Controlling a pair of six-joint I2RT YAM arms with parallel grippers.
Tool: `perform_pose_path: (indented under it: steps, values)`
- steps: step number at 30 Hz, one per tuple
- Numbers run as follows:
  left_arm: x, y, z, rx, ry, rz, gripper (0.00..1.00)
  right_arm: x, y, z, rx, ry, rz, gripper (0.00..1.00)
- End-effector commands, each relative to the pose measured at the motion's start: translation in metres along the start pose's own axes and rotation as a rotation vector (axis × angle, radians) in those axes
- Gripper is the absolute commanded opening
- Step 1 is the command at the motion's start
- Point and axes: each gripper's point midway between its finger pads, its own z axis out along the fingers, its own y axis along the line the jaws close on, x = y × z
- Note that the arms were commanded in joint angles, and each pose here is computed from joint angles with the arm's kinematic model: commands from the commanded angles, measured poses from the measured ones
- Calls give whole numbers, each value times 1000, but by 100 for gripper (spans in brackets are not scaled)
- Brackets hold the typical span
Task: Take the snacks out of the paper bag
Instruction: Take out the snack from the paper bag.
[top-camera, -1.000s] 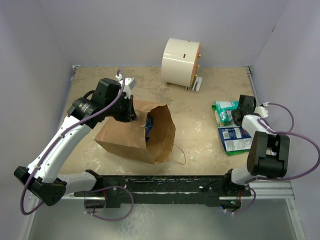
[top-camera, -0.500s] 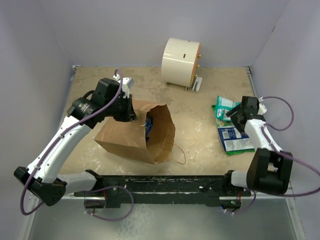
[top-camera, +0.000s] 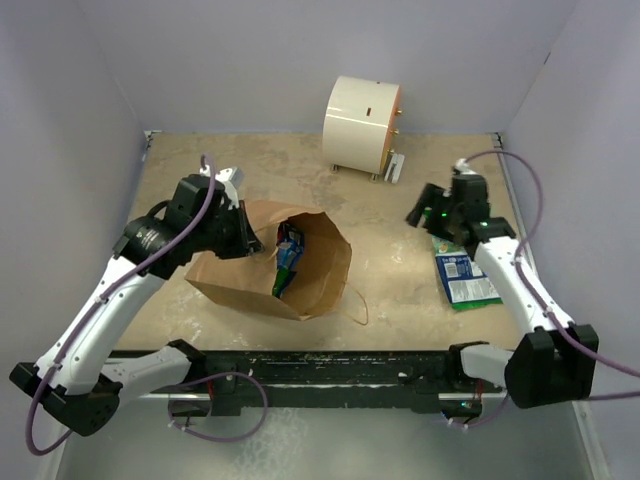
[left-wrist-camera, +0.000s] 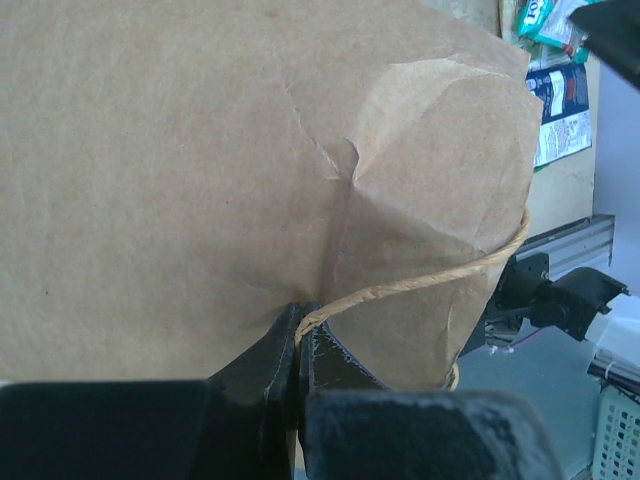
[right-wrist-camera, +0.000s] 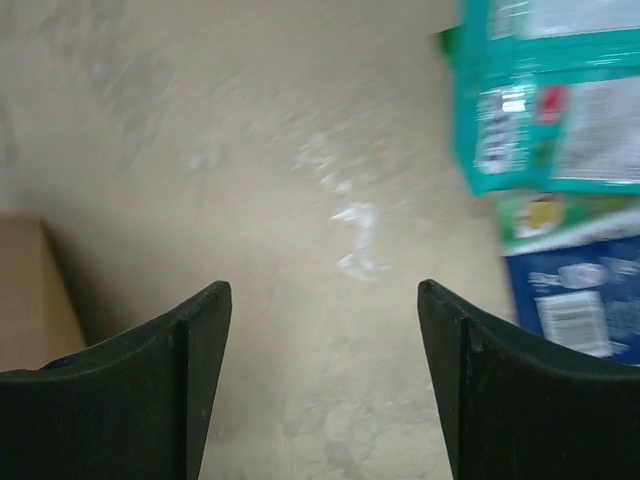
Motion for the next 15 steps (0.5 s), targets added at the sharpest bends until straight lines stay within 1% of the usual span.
perform_pose_path:
  steps: [1,3,6,11,15]
  values:
    - [-9,8,-16,-48,-70,-61,0,63,109,-18,-320,144,-251,76]
    - [-11,8,-21,-52,-82,-64,0,90,141,-29,-410,179,-277,76]
    - [-10,8,-24,-55,-80,-71,0,121,170,-44,-503,220,-311,76]
    - [1,5,-24,-22,-43,-94,0,156,198,-76,-656,249,-393,75]
    - [18,-2,-14,40,25,-100,0,166,205,-93,-750,203,-466,75]
